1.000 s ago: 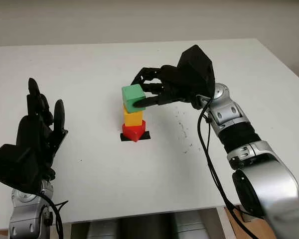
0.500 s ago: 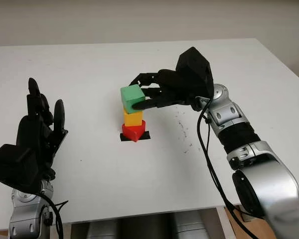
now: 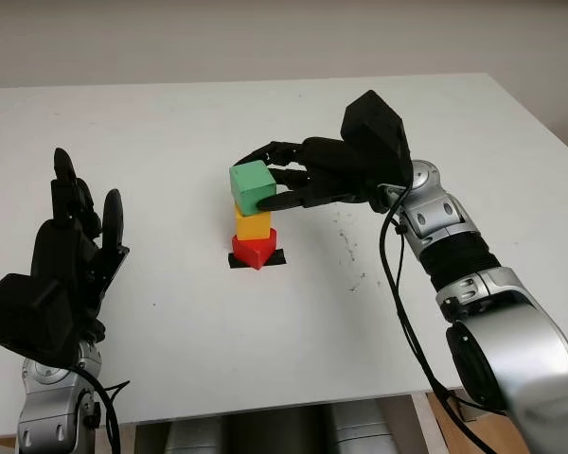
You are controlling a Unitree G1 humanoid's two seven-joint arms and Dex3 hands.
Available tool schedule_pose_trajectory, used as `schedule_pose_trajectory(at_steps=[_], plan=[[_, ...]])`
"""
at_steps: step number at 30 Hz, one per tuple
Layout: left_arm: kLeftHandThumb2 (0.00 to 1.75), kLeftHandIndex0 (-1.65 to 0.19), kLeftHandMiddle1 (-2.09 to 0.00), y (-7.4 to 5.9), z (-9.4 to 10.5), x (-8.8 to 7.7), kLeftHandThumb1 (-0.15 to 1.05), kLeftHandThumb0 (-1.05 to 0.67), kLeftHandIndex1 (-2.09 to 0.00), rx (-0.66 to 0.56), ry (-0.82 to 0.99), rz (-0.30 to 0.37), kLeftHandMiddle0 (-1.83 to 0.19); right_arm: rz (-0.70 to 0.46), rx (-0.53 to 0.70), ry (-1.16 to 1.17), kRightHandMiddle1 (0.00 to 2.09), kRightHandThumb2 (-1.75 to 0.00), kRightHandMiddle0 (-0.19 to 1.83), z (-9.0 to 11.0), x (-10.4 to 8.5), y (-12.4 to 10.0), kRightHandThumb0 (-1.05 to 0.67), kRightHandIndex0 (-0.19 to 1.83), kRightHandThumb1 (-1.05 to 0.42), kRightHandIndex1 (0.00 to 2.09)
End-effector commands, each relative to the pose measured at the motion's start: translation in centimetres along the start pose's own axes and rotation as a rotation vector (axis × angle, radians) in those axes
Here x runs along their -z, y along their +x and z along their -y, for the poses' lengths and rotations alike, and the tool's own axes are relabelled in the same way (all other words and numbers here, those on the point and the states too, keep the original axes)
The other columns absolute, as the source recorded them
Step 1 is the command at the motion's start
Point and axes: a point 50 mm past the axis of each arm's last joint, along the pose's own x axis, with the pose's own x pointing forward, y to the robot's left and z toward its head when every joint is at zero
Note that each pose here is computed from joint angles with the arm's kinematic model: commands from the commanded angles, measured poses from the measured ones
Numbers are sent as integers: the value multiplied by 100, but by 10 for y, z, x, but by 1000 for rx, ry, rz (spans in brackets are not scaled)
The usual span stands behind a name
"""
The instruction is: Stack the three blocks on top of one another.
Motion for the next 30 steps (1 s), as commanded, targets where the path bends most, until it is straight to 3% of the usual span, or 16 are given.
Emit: schedule_pose_trajectory(at_steps=[1, 4, 12, 18, 21, 23, 30], plan=[[52, 19, 0, 2, 1, -3, 105, -69, 0, 2, -5, 16, 19, 41, -3, -30, 16, -5, -18, 7, -11, -7, -70, -18, -91, 0], [51, 19, 0, 3, 1, -3, 105, -69, 0, 4, -9, 18, 19, 71, -12, -33, 2, -5, -19, 9, -15, -13, -74, -19, -90, 0], [52, 19, 0, 3, 0, -3, 105, -70, 0, 5, -2, 12, 19, 137, 12, -21, 0, -6, -19, 19, -19, -31, -90, -19, -90, 0], [51, 19, 0, 3, -1, -2, 105, -70, 0, 2, -3, 15, 19, 226, 134, 97, 0, -8, -19, 26, -15, -49, -96, -19, -97, 0], [52, 19, 0, 4, -1, -1, 105, -69, 0, 1, 2, 12, 19, 278, 279, 140, 0, -45, -19, 22, -9, -58, -87, -19, -104, 0], [52, 19, 0, 4, -1, 0, 105, -70, 0, 3, -1, 4, 19, 311, 379, 196, 0, -58, -19, 16, 0, -60, -84, -19, -105, 0], [54, 19, 0, 5, 1, 3, 105, -69, 0, 17, 11, -20, 19, 299, 515, 342, 0, -77, -19, 2, 31, -66, -77, -19, -105, 0]])
